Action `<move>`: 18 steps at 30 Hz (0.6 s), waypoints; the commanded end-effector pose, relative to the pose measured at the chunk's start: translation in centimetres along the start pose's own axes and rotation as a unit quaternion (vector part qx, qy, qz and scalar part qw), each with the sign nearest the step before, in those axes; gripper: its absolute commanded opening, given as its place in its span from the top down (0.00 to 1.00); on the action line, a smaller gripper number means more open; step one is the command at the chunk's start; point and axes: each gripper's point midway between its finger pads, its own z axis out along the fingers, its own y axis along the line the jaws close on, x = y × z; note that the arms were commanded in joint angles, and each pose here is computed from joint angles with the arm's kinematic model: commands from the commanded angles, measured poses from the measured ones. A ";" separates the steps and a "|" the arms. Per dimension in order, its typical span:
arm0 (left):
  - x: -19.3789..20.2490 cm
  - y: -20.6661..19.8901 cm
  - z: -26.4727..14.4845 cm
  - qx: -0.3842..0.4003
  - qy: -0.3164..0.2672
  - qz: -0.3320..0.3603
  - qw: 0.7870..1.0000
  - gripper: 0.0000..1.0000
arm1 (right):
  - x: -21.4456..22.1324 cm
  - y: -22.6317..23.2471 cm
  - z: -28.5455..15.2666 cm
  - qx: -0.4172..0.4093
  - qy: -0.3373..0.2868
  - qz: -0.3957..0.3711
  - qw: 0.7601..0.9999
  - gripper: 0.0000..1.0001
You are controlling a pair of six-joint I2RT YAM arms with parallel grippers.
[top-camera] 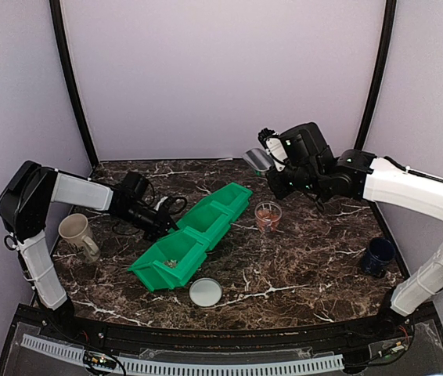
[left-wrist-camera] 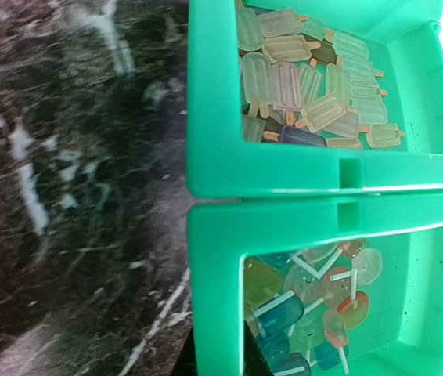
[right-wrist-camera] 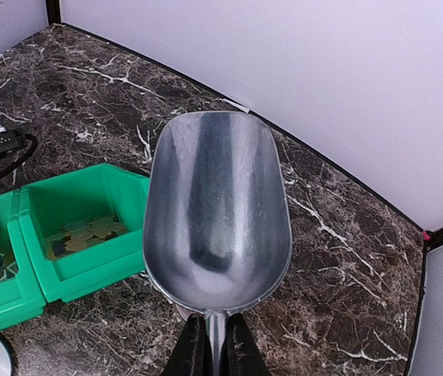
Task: Pack the candies
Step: Adjust the plate at the center of the board, then scoop the fake candies from the plate.
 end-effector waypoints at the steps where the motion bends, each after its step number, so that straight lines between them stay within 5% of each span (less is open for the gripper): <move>1: -1.1 -1.3 -0.9 -0.007 -0.008 0.017 1.000 1.00 | -1.4 -0.4 -0.5 0.001 -0.026 0.022 0.999 1.00; 10: -1.9 -0.8 -1.7 -0.060 -0.025 0.043 0.997 1.00 | -1.7 0.4 -0.8 -0.026 -0.023 -0.005 0.999 1.00; 18: -3.9 0.2 -4.4 -0.172 -0.064 0.117 0.976 1.00 | 0.2 3.9 -0.8 -0.109 0.057 -0.088 0.989 1.00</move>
